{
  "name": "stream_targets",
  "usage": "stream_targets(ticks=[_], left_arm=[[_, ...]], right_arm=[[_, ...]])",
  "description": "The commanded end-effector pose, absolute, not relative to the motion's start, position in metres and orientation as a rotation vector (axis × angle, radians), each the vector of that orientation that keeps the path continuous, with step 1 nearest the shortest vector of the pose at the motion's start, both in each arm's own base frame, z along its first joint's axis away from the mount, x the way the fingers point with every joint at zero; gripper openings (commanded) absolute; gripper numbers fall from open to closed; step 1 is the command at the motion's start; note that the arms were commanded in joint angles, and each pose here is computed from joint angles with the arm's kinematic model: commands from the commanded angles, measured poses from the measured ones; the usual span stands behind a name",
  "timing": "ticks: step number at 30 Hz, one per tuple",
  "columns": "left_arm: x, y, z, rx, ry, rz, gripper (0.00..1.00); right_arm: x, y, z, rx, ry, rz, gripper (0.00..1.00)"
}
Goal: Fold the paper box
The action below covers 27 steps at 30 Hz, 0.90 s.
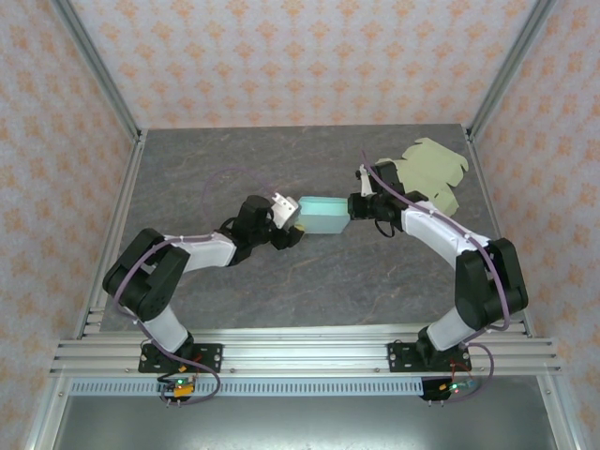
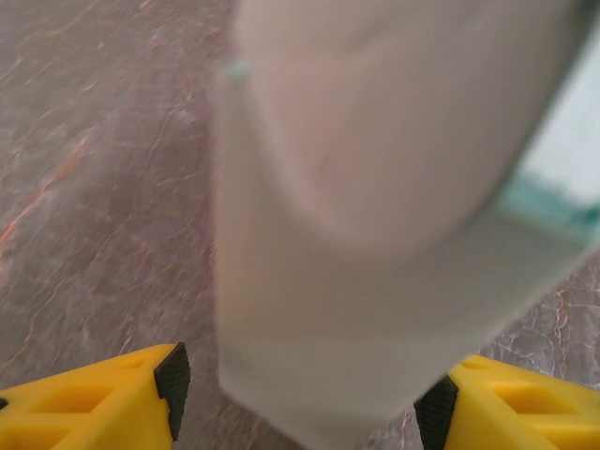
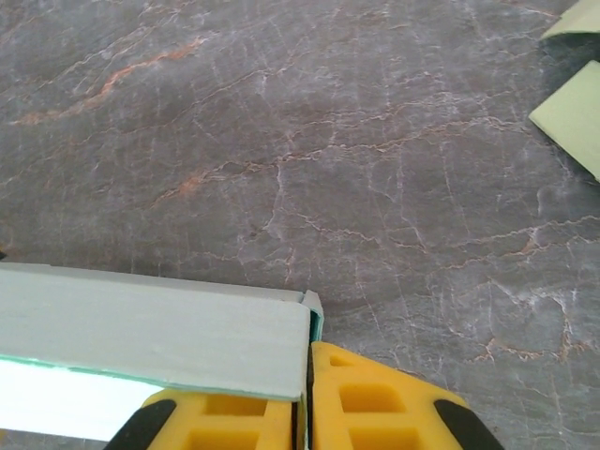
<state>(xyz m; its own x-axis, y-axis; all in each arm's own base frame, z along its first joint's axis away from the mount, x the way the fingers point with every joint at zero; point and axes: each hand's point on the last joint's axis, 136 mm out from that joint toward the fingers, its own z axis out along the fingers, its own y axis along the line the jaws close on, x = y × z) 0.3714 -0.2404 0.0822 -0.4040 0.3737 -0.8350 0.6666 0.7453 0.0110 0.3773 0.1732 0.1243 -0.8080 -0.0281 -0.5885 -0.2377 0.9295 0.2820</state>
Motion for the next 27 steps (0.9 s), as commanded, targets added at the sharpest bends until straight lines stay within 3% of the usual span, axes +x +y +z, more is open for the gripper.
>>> stream_targets(ticks=[1,12,14,18,20,27], left_arm=[[0.371,-0.234,0.113,0.704,1.993,-0.427,0.67],[0.356,-0.195,0.178,0.359,1.92,-0.489,0.7],[0.357,-0.195,0.188,0.313,1.915,-0.521,0.65],[0.363,-0.205,0.174,0.331,2.006,-0.55,0.38],[0.366,-0.209,0.169,0.33,2.019,-0.557,0.33],[0.37,-0.235,0.18,0.411,1.981,-0.623,0.38]], right_arm=[[0.374,0.17,0.119,-0.113,2.476,0.431,0.11],[0.369,0.17,0.12,-0.013,2.475,0.236,0.1],[0.368,0.169,0.119,-0.004,2.471,0.205,0.1],[0.369,0.167,0.12,0.025,2.456,0.145,0.1],[0.368,0.167,0.122,0.033,2.45,0.117,0.1],[0.369,0.162,0.125,0.116,2.447,-0.007,0.11]])
